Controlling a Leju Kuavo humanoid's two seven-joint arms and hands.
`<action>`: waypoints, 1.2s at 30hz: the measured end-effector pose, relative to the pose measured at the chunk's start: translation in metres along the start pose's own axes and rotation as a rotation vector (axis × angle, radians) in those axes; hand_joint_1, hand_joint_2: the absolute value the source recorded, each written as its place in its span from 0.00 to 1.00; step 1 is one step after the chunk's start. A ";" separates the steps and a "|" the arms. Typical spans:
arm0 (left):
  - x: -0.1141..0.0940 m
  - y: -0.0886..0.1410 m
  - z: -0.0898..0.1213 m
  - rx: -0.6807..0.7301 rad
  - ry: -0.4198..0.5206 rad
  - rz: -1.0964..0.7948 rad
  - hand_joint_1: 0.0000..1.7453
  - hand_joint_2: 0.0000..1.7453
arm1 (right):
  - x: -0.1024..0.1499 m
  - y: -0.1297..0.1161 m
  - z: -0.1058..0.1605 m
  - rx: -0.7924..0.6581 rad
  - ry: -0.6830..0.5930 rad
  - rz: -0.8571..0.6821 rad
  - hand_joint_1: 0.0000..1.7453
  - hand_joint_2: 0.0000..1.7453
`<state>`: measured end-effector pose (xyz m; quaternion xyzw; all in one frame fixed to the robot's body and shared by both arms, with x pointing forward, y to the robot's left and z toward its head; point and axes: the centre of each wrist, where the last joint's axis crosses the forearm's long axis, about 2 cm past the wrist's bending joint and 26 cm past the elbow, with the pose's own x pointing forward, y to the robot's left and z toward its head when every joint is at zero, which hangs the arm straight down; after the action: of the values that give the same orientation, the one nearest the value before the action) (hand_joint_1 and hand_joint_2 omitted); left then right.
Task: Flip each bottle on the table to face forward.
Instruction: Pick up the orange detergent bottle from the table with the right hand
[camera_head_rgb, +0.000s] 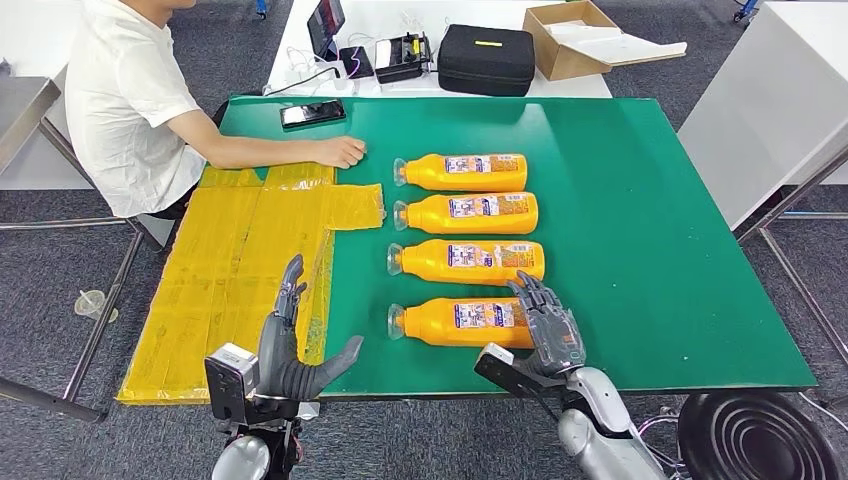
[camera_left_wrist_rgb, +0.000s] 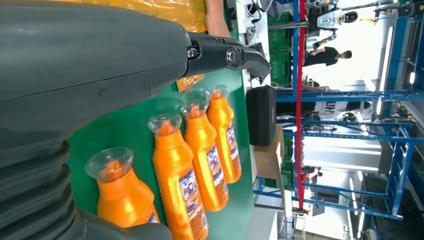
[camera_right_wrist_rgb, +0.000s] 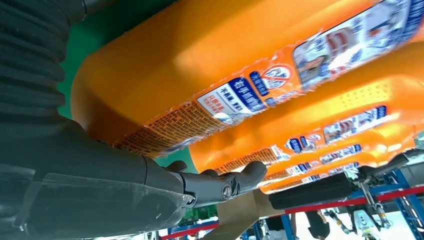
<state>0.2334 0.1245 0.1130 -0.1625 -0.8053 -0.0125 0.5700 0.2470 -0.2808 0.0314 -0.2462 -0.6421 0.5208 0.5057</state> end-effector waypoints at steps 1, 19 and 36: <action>0.000 0.000 0.000 0.000 0.001 0.001 0.00 1.00 | -0.001 0.000 0.000 0.004 0.003 0.003 0.00 1.00; 0.000 0.001 0.000 -0.002 0.019 -0.006 0.00 1.00 | -0.007 -0.015 -0.018 0.176 0.163 0.072 1.00 1.00; 0.001 0.002 -0.005 0.002 0.007 0.003 0.00 1.00 | -0.017 -0.020 -0.016 0.222 0.126 -0.046 1.00 1.00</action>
<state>0.2379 0.1251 0.1150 -0.1632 -0.8031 -0.0114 0.5730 0.2714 -0.2950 0.0421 -0.2064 -0.5530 0.5604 0.5810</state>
